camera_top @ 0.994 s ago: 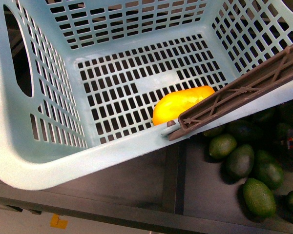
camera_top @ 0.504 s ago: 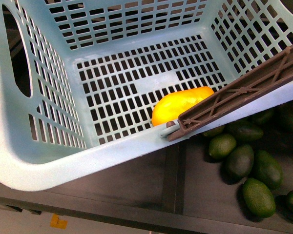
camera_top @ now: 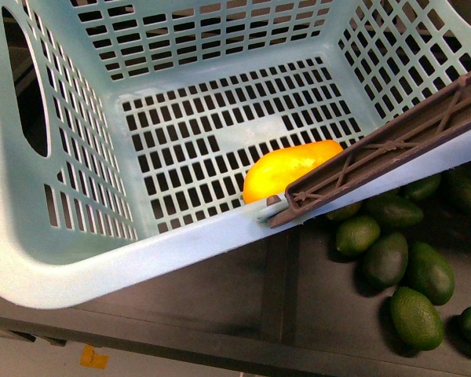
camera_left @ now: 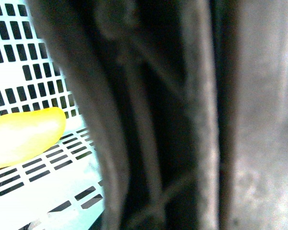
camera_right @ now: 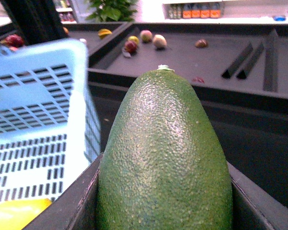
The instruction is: Pick mango and avocado into basket
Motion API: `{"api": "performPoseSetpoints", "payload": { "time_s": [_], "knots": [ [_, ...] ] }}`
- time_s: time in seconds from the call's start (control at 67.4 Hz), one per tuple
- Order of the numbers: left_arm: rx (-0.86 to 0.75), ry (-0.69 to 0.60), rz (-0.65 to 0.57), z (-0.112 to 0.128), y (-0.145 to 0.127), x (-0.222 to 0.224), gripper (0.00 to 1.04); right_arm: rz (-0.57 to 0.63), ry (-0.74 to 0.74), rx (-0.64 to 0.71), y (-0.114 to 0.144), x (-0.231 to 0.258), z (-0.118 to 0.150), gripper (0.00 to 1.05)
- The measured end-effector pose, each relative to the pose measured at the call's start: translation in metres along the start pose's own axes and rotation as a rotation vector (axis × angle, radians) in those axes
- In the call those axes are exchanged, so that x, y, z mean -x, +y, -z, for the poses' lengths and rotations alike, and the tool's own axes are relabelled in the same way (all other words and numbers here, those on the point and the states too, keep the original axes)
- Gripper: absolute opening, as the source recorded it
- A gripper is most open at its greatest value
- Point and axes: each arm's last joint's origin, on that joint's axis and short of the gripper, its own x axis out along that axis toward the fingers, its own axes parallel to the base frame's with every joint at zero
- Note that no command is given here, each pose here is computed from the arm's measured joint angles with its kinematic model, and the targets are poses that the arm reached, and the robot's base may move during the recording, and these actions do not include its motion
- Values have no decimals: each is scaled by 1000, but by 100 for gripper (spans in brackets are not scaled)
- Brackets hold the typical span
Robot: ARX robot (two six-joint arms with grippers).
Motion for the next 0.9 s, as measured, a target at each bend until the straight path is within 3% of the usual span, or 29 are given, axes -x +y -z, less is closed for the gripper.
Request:
{"api": "performPoseSetpoints", "payload": {
  "time_s": [0.178, 0.43, 0.653, 0.905],
  "knots": [
    [0, -1, 0, 0, 0, 0, 13, -62, -28, -29, 42, -30, -7, 56],
    [0, 0, 0, 0, 0, 0, 13, -97, 13, -37, 88, -76, 9, 56],
    [0, -1, 0, 0, 0, 0, 13, -100, 30, -46, 108, -99, 13, 55],
    [4, -18, -13, -2, 2, 0, 13, -43, 52, -57, 109, -116, 19, 55]
  ]
}}
